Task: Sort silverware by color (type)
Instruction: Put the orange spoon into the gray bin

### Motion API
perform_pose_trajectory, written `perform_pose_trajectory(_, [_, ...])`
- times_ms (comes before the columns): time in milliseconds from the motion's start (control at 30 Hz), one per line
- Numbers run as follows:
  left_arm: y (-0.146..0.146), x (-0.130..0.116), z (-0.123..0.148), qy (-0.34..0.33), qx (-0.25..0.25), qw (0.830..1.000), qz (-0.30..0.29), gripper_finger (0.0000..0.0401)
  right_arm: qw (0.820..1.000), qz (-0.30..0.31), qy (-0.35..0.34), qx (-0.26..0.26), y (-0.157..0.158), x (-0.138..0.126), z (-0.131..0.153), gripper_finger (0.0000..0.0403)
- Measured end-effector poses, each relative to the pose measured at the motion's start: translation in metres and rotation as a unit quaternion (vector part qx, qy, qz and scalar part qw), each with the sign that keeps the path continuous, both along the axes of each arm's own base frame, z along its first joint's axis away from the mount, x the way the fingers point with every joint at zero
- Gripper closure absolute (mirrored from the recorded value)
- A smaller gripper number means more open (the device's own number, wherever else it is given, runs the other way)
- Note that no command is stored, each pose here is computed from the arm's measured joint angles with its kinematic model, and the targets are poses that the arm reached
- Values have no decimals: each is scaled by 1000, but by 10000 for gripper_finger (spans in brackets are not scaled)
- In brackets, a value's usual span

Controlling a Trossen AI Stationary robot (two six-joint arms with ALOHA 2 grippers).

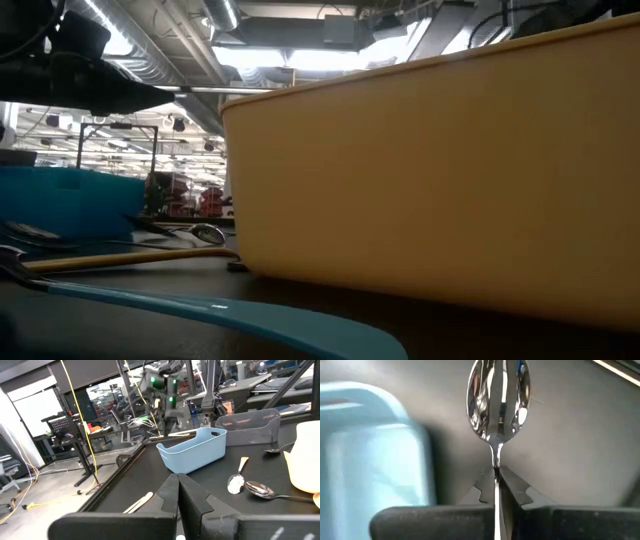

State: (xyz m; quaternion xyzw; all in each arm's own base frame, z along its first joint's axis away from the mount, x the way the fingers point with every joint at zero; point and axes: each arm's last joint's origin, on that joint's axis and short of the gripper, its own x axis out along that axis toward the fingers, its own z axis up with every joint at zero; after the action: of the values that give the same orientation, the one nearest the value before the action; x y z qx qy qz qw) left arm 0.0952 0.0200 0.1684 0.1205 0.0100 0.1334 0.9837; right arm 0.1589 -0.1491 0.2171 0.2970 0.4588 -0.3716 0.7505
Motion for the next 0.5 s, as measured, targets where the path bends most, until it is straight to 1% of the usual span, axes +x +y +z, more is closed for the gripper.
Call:
perform_pose_trajectory(133, [0,0,0,0,0,1000,0,401,996,27,-81,-10,5,-1,27,403])
perform_pose_trajectory(233, [0,0,0,0,0,1000,0,401,990,56,-130,-23,11,2,40,403])
perform_pose_trajectory(367, [0,0,0,0,0,1000,0,401,979,119,-155,-52,24,12,48,403])
perform_pose_trajectory(500, [0,0,0,0,0,1000,0,401,971,171,-157,-48,41,25,48,403])
